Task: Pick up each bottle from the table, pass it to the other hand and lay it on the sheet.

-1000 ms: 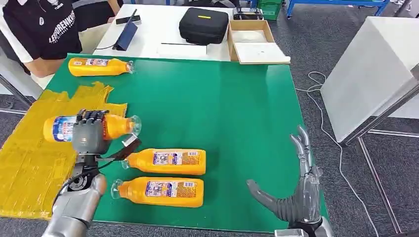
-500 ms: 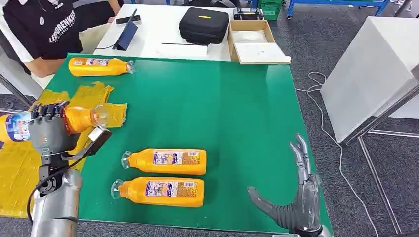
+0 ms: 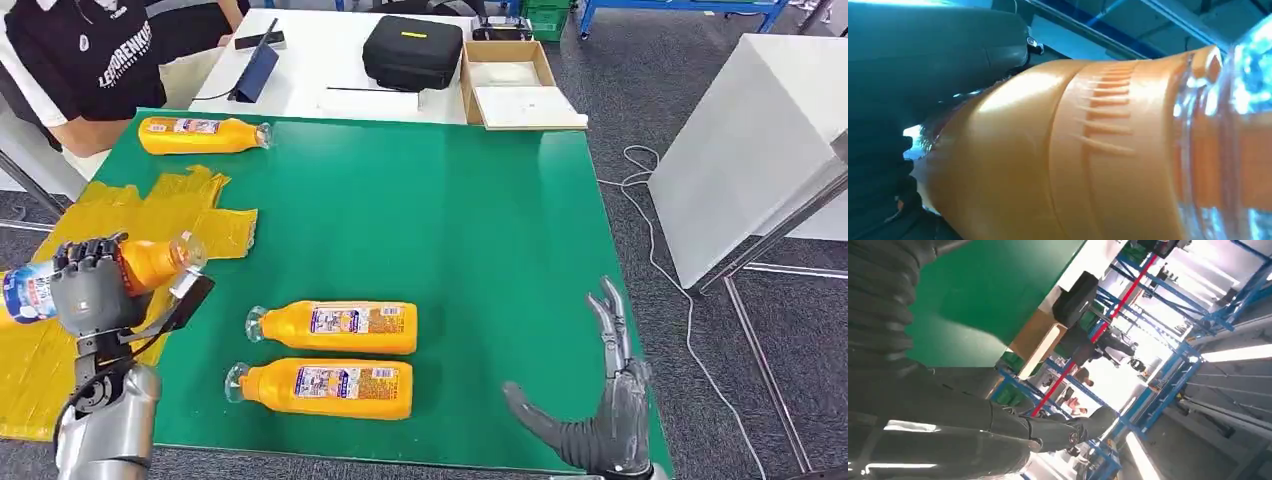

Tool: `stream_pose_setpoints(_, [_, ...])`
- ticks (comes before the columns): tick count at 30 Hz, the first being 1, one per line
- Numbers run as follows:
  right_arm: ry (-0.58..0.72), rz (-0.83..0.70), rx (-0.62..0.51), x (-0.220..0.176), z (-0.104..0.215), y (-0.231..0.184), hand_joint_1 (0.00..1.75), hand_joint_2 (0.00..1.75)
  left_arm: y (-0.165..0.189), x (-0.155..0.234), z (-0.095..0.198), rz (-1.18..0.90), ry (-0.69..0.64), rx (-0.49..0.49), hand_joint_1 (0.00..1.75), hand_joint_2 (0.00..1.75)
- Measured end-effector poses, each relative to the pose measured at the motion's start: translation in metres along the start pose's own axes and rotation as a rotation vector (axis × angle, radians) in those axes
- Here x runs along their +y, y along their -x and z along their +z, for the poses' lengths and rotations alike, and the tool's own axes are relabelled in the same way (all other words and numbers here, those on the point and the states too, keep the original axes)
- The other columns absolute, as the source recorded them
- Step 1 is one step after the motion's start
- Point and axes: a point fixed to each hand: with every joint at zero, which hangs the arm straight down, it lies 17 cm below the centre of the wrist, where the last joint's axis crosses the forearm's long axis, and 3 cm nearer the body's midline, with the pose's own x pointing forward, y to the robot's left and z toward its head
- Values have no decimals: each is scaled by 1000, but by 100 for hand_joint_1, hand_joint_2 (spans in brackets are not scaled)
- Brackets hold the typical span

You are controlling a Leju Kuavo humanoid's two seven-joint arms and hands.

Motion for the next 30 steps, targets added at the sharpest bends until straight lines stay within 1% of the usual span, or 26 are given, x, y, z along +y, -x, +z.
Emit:
stream_pose_setpoints(4, [-15,11,10,5,3,-1,0,175,-5,-13,11,-3,39,-14,175,175])
stream_pose_setpoints(13, [-30,0,14,10,3,-1,0,175,-11,-31,25,0,94,-17,175,175])
stream_pose_setpoints(30, [-31,-10,25,12,5,2,0,175,-25,-59,41,-8,178,-32,175,175])
